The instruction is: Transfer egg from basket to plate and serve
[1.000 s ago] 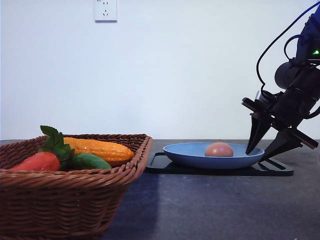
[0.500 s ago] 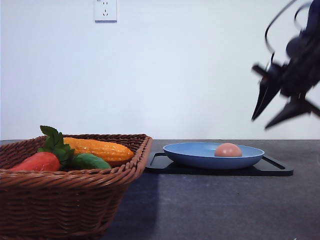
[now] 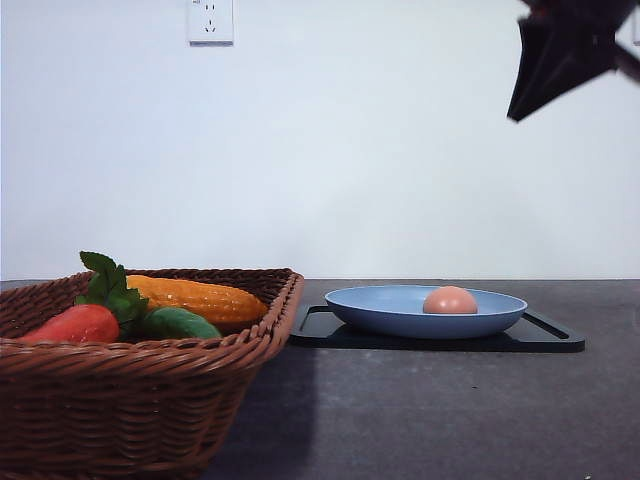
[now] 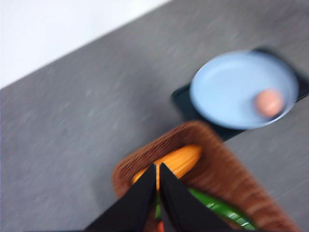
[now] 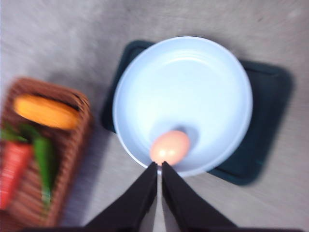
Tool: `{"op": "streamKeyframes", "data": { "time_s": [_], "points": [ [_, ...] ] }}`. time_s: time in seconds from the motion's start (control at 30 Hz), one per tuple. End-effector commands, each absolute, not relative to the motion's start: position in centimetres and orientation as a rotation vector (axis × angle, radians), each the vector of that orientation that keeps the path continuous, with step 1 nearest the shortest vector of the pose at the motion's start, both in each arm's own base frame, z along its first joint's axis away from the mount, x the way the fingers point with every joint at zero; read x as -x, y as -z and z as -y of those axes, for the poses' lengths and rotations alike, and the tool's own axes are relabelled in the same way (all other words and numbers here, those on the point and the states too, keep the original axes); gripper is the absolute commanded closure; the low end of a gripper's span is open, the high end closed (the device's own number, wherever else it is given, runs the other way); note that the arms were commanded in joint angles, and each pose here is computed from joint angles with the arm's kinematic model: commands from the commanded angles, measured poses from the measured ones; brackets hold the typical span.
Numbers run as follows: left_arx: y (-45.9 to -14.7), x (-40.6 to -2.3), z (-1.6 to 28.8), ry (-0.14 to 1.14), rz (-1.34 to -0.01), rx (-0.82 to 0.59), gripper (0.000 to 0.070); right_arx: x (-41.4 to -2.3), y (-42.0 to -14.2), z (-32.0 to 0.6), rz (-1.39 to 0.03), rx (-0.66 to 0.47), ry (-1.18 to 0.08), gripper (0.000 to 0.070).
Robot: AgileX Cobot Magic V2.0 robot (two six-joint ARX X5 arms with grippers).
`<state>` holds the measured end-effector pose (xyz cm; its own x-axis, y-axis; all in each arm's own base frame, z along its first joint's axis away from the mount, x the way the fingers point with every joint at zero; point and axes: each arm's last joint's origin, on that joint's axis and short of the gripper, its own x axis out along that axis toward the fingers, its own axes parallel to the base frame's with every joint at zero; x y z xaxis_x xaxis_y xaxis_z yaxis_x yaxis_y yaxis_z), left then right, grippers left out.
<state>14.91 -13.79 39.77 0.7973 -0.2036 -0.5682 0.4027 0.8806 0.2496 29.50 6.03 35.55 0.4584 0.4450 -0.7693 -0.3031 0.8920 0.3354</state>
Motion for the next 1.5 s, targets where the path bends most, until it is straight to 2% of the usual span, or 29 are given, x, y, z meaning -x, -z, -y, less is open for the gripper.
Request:
{"op": "streamKeyframes", "data": {
  "time_s": [0.0,0.23,0.4,0.5,0.67,0.93,1.03,1.17,1.47],
  "points": [
    [-40.0,-15.4,13.4,0.3,-0.56,-0.389,0.07,-28.7,-36.4,-6.9,-0.962,-0.085,-0.447,0.07],
    [-37.1,-16.9,10.9,0.159,-0.597,-0.349,0.07,-23.7,-38.1,-9.1,-0.857,0.055,-0.432,0.07],
    [-34.5,-16.7,9.4,0.105,-0.553,-0.257,0.07,-20.8,-37.6,-10.0,-0.736,0.108,-0.44,0.07],
    [-32.9,-15.9,9.0,0.113,-0.522,-0.199,0.07,-19.5,-36.2,-10.2,-0.64,0.114,-0.45,0.07],
    [-30.3,-14.4,8.3,0.145,-0.499,-0.087,0.07,-17.5,-32.2,-10.3,-0.523,0.065,-0.483,0.07],
    [-26.5,-12.3,7.9,0.207,-0.388,0.082,0.07,-15.3,-24.6,-10.2,-0.415,-0.007,-0.528,0.07],
    [-25.5,-12.1,8.0,0.221,-0.361,0.129,0.07,-15.2,-22.6,-10.1,-0.403,-0.054,-0.523,0.07],
    [-25.1,-12.1,8.1,0.215,-0.384,0.131,0.07,-15.1,-21.9,-10.0,-0.42,-0.077,-0.517,0.07],
    [-25.1,-12.2,8.1,0.214,-0.386,0.129,0.07,-15.2,-22.3,-10.1,-0.379,-0.09,-0.521,0.07]
  ]
}}
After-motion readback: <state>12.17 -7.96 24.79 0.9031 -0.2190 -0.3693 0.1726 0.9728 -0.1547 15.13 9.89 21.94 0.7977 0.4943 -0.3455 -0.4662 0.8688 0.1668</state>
